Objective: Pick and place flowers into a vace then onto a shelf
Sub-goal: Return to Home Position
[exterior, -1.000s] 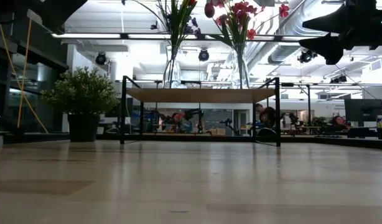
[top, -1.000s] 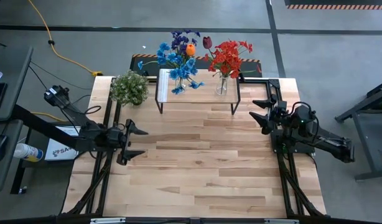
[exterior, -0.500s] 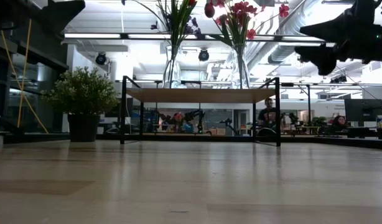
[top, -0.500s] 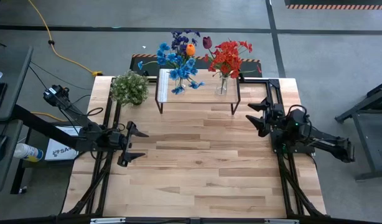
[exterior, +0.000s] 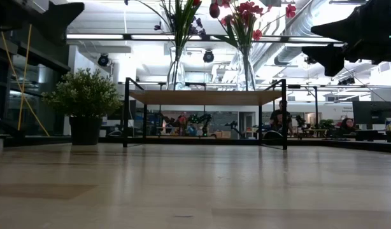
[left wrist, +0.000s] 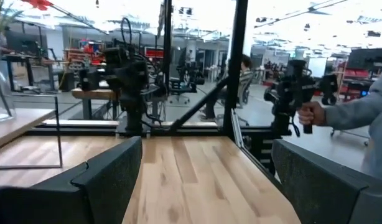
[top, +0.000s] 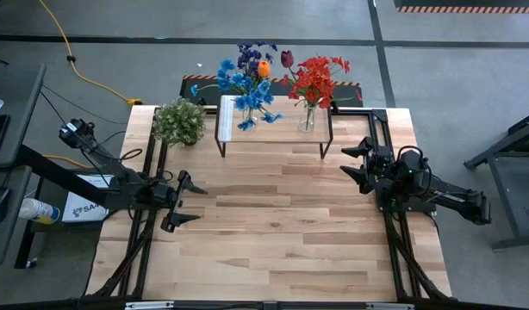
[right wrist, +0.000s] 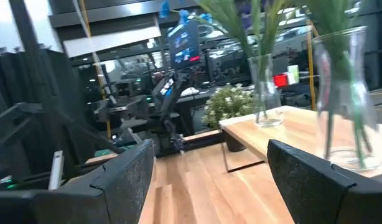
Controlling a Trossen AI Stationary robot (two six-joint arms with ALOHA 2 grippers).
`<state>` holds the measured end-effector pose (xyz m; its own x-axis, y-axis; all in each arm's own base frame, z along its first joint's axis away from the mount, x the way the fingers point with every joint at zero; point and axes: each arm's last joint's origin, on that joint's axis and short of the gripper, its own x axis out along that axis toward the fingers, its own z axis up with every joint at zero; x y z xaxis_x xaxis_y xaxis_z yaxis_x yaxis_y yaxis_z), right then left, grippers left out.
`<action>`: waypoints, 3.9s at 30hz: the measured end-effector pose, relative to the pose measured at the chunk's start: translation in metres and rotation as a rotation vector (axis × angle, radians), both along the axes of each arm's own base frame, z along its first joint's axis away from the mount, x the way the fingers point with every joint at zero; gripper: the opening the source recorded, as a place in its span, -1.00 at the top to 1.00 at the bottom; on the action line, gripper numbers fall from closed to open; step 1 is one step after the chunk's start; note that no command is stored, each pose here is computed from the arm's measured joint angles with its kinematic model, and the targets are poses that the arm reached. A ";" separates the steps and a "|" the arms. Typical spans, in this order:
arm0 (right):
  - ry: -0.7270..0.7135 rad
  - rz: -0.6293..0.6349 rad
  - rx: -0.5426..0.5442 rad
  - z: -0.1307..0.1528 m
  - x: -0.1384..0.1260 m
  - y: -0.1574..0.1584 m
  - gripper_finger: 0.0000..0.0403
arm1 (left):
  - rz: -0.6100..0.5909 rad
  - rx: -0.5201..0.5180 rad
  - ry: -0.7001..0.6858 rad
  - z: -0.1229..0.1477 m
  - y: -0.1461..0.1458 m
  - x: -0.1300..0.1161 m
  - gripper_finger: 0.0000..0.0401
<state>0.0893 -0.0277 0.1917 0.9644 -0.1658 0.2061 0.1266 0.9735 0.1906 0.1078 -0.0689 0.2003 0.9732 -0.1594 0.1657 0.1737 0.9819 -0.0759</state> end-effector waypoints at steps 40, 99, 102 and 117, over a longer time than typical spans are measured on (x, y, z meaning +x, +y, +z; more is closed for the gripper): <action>-0.011 0.045 -0.044 0.002 0.000 0.002 -0.50 | -0.068 0.123 -0.087 0.002 0.048 -0.019 -0.95; 0.077 0.067 0.122 -0.009 0.002 0.001 -0.50 | -0.087 0.059 0.049 -0.009 0.048 -0.018 -0.95; 0.076 0.067 0.122 -0.009 0.002 0.001 -0.50 | -0.087 0.059 0.049 -0.009 0.048 -0.018 -0.95; 0.076 0.067 0.121 -0.009 0.002 0.001 -0.50 | -0.087 0.059 0.049 -0.009 0.048 -0.018 -0.95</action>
